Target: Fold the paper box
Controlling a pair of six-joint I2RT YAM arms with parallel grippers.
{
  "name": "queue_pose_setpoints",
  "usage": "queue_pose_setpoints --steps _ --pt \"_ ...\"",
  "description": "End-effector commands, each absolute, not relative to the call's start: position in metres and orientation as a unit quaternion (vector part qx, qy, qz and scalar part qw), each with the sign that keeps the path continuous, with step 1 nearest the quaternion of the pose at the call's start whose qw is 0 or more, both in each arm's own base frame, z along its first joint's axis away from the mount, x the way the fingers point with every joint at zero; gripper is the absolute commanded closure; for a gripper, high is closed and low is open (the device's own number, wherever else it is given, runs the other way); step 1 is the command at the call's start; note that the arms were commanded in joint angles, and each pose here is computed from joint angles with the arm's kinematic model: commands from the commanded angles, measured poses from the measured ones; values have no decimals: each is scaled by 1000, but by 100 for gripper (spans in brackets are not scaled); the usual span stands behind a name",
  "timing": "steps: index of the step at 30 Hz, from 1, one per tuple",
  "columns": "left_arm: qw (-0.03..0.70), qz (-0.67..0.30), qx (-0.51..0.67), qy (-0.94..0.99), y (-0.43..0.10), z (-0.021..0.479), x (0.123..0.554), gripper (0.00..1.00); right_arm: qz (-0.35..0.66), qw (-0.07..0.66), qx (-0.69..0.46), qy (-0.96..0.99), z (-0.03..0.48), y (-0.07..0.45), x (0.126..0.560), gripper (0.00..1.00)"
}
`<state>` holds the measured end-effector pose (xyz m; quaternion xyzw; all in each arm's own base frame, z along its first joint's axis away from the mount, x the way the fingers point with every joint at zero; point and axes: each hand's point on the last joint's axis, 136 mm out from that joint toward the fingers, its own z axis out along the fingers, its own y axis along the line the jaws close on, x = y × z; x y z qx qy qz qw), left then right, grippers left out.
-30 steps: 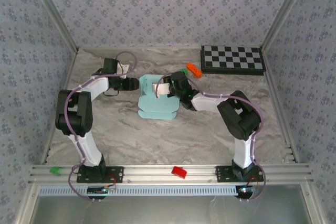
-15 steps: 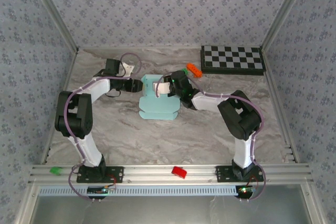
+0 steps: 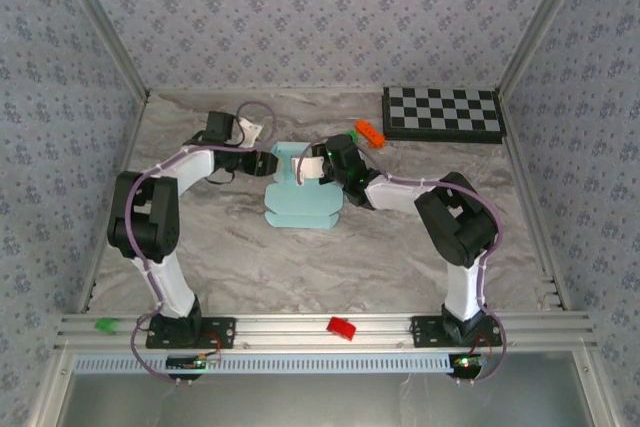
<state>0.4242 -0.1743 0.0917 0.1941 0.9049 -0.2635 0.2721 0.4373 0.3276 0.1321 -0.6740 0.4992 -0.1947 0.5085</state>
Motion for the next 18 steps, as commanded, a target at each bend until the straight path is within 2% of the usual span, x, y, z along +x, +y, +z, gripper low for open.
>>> queue_pose_setpoints --steps 1,18 --pt "284 -280 210 893 -188 98 435 38 -178 482 -684 517 117 322 434 100" --pt "301 -293 200 885 -210 89 449 40 -167 476 -687 523 112 326 434 100"
